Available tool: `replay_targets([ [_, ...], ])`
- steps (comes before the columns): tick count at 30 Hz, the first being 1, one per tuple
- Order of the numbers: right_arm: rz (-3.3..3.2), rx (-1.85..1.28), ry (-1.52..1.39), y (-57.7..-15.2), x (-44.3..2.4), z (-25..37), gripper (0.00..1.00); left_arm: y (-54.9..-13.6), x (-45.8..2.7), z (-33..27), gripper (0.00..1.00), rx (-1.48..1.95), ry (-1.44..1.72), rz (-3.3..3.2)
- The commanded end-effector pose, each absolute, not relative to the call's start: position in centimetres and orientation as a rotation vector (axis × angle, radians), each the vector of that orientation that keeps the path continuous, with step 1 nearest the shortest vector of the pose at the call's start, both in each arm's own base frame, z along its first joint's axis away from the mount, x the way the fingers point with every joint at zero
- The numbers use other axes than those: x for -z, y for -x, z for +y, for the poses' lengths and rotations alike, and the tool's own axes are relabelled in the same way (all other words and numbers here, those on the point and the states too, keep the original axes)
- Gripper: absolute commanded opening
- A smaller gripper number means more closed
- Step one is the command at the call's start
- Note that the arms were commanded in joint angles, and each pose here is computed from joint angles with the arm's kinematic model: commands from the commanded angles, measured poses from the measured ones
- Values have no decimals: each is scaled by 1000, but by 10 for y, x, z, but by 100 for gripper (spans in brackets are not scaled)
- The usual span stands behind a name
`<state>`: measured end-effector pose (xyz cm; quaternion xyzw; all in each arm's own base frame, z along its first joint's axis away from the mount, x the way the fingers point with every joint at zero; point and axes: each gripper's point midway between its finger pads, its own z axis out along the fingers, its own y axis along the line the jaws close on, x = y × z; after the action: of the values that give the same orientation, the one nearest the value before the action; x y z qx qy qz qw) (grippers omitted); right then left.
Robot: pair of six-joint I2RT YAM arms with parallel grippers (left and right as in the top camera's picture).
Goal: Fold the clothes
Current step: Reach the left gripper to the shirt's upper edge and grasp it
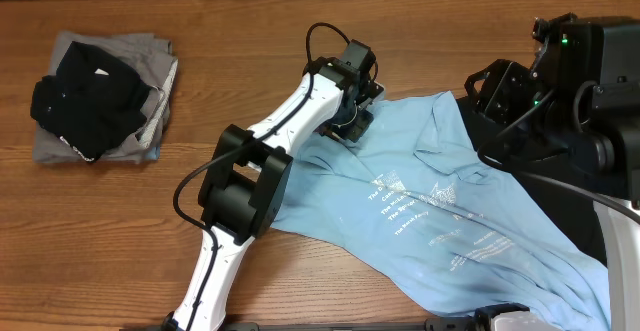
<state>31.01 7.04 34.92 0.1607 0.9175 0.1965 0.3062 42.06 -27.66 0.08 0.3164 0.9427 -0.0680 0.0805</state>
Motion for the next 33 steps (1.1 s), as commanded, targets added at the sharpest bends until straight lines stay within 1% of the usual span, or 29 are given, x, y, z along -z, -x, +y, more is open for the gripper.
replay_targets([
  [1, 2420, -502, -429, -307, -353, 67, 42, -455, 26, -160, 4, -428, -647, 2900],
  [3, 2428, -498, -432, -306, -351, 67, 43, -462, 26, -111, 4, -458, -449, 2970],
  [4, 2429, -495, -433, -306, -351, 66, 42, -462, 26, -102, 4, -450, -413, 2986],
  [6, 2431, -476, -441, -305, -350, 64, 43, -459, 26, -87, 4, -315, -372, 3053],
  [8, 2431, -467, -445, -305, -349, 62, 43, -460, 18, -66, 4, -320, -321, 3072],
  [9, 2433, -466, -445, -305, -349, 62, 43, -457, 11, -73, 10, -168, -360, 3094],
  [10, 2436, -465, -446, -304, -349, 62, 47, -454, 5, -89, 19, 0, -446, 3089],
  [11, 2437, -462, -447, -304, -348, 62, 50, -450, -6, -114, 40, 246, -556, 3050],
  [12, 2437, -460, -448, -304, -348, 61, 52, -448, -12, -127, 61, 356, -595, 3021],
  [13, 2437, -460, -448, -304, -348, 61, 53, -445, -22, -144, 75, 487, -652, 2977],
  [15, 2437, -460, -448, -304, -348, 61, 55, -437, -35, -177, 92, 658, -766, 2898],
  [17, 2440, -460, -449, -304, -348, 61, 56, -427, -33, -202, 100, 677, -885, 2864],
  [21, 2456, -456, -454, -300, -345, 61, 56, -416, -17, -249, 100, 581, -1088, 2792],
  [23, 2462, -454, -455, -299, -344, 61, 57, -413, -9, -263, 96, 577, -1114, 2780],
  [25, 2465, -453, -457, -299, -344, 61, 56, -409, 2, -276, 87, 580, -1136, 2777],
  [26, 2469, -453, -458, -298, -343, 61, 56, -404, 12, -281, 77, 577, -1158, 2789],
  [28, 2476, -450, -459, -297, -342, 61, 56, -400, 26, -280, 64, 521, -1151, 2829],
  [29, 2479, -449, -460, -296, -341, 61, 57, -400, 32, -278, 53, 492, -1140, 2849],
  [30, 2481, -448, -461, -296, -341, 60, 56, -400, 34, -276, 35, 462, -1125, 2864],
  [31, 2483, -448, -462, -295, -341, 60, 56, -401, 35, -274, 23, 438, -1112, 2872],
  [32, 2483, -448, -462, -295, -341, 60, 56, -405, 35, -270, 14, 402, -1087, 2880],
  [33, 2483, -448, -462, -295, -341, 60, 57, -409, 32, -267, 9, 370, -1054, 2887],
])
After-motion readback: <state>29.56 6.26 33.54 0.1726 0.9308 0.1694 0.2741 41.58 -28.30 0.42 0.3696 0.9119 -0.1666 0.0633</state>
